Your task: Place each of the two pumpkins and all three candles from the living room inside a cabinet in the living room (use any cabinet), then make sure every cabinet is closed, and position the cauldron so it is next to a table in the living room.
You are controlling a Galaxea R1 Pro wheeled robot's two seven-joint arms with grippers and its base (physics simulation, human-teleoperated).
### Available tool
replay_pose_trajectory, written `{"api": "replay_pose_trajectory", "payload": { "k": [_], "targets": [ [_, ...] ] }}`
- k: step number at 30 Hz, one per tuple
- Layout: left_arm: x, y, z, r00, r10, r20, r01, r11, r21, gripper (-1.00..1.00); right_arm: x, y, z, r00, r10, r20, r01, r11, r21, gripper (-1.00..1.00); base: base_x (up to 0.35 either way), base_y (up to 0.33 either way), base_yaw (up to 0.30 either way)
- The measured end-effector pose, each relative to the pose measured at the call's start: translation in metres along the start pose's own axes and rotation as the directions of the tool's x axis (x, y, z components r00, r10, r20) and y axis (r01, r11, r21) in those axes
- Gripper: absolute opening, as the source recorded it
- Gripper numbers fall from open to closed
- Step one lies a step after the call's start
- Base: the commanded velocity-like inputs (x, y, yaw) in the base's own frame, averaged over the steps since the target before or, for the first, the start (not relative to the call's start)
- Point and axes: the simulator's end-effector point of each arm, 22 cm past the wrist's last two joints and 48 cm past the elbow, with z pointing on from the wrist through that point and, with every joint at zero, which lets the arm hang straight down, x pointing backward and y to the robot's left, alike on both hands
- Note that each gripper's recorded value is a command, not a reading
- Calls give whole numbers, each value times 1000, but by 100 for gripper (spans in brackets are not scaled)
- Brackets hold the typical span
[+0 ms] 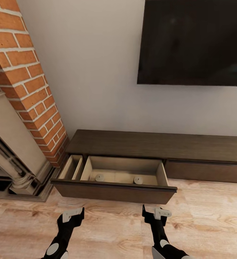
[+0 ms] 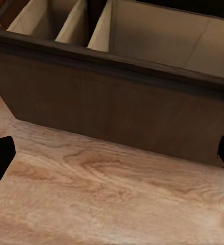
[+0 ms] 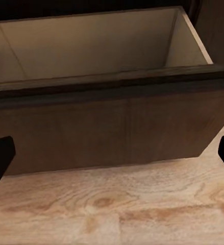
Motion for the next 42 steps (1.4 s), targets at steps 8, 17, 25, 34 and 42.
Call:
{"api": "replay_pose_trajectory", "payload": {
  "k": [8, 17, 25, 34, 42],
  "targets": [
    [-1, -6, 6, 998, 10, 62, -11, 1000, 12, 100, 0, -4, 6, 998, 22, 56, -22, 1000, 9, 100, 0, 0, 0],
    [12, -8, 14, 998, 10, 67, -12, 1000, 18, 100, 9, -13, 12, 995, 23, 96, -25, 999, 23, 100, 0, 0, 0],
    [5, -17, 21, 994, -6, 109, 1, 999, 42, 100, 23, -16, 18, 995, 20, 96, -22, 999, 27, 100, 0, 0, 0],
    [-6, -25, 27, 987, -29, 160, 19, 998, 63, 100, 39, -16, 26, 995, 20, 97, -22, 999, 26, 100, 0, 0, 0],
    [9, -27, 33, 987, -29, 160, 18, 997, 68, 100, 53, -17, 32, 995, 20, 99, -23, 999, 25, 100, 0, 0, 0]
  ]
}}
